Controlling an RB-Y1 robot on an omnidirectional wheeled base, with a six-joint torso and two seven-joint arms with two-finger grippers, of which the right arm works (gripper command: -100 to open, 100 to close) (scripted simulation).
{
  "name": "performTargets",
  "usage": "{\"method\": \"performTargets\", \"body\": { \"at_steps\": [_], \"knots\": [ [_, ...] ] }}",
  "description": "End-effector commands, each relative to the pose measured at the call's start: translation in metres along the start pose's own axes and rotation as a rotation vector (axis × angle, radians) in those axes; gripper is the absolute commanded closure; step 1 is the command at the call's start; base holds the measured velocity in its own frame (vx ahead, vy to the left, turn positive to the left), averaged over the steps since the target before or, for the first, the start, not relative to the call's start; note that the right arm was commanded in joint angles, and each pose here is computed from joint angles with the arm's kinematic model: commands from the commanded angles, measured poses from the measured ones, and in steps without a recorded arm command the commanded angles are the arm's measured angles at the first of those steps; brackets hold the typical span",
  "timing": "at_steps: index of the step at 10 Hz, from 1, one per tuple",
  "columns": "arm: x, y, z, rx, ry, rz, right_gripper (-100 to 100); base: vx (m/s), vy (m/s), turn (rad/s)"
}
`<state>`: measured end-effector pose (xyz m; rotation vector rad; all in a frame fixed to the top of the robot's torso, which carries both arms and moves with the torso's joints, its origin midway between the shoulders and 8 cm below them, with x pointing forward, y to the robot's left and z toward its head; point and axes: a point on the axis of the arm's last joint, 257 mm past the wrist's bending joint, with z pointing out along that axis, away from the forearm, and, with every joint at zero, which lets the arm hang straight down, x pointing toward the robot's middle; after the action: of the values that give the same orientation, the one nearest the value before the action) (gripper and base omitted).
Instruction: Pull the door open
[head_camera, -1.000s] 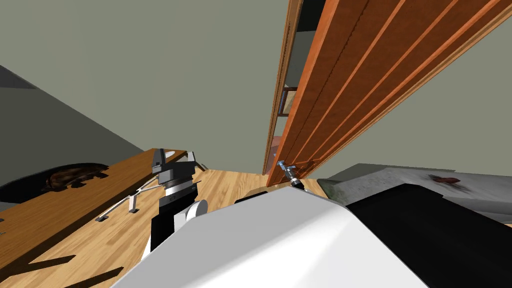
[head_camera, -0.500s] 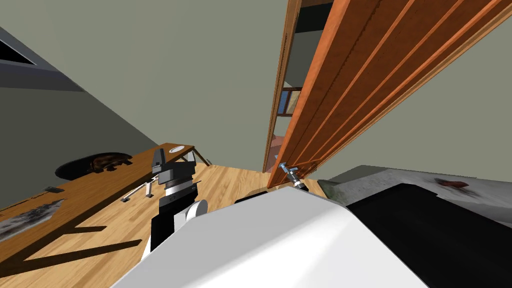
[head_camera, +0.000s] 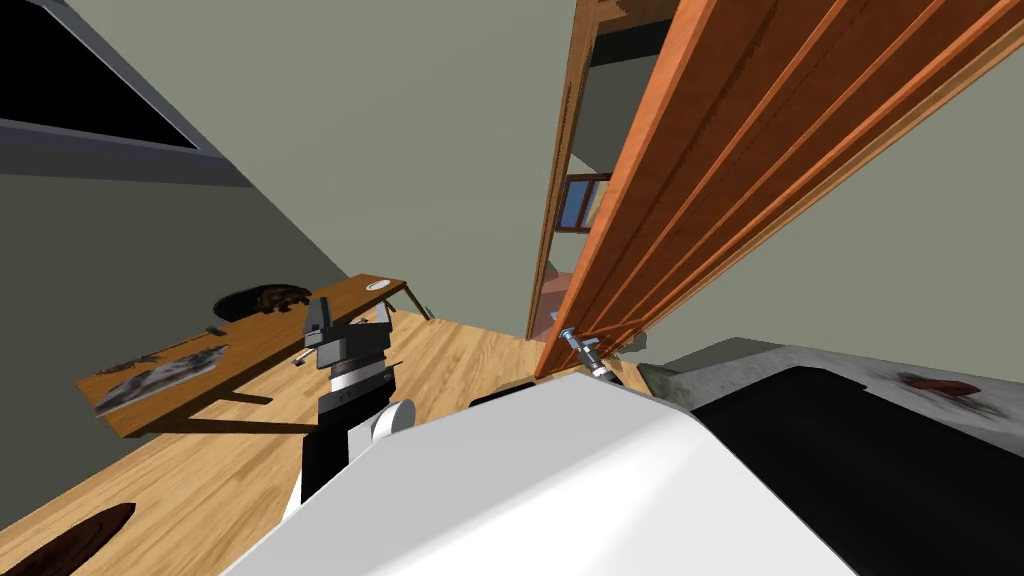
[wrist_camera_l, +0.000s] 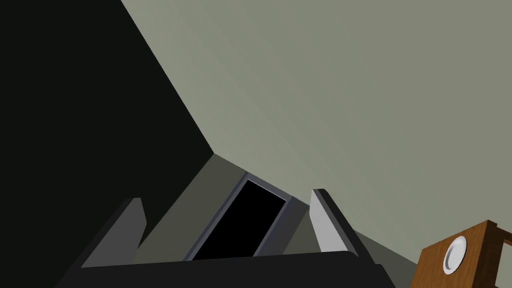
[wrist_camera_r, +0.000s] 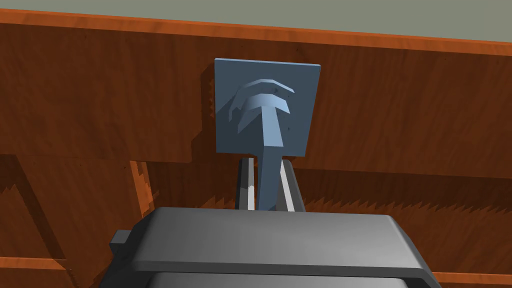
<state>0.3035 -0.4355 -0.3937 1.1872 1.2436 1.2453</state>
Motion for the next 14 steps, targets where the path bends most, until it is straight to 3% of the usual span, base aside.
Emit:
{"method": "performTargets", "body": {
  "at_steps": [1,6,7,8,10,13,14],
  "knots": [
    [-0.002,0.000,-0.0089,0.001,0.003,-0.001,100,-0.222,-0.062,0.163],
    [-0.004,0.001,-0.0278,0.000,0.019,-0.001,100,-0.201,-0.069,0.158],
    [-0.001,0.000,-0.0253,0.003,0.020,0.001,100,-0.099,-0.027,0.034],
    [0.002,-0.003,-0.0136,0.003,0.016,0.005,100,-0.185,-0.021,0.108],
    [0.003,-0.004,-0.0027,0.001,0.011,0.006,100,-0.234,-0.076,0.153],
    [0.008,-0.005,0.0219,-0.002,0.002,0.007,100,-0.219,-0.078,0.134],
    [0.008,-0.005,0.0219,-0.002,0.002,0.007,100,-0.141,-0.032,0.037]
  ]
}}
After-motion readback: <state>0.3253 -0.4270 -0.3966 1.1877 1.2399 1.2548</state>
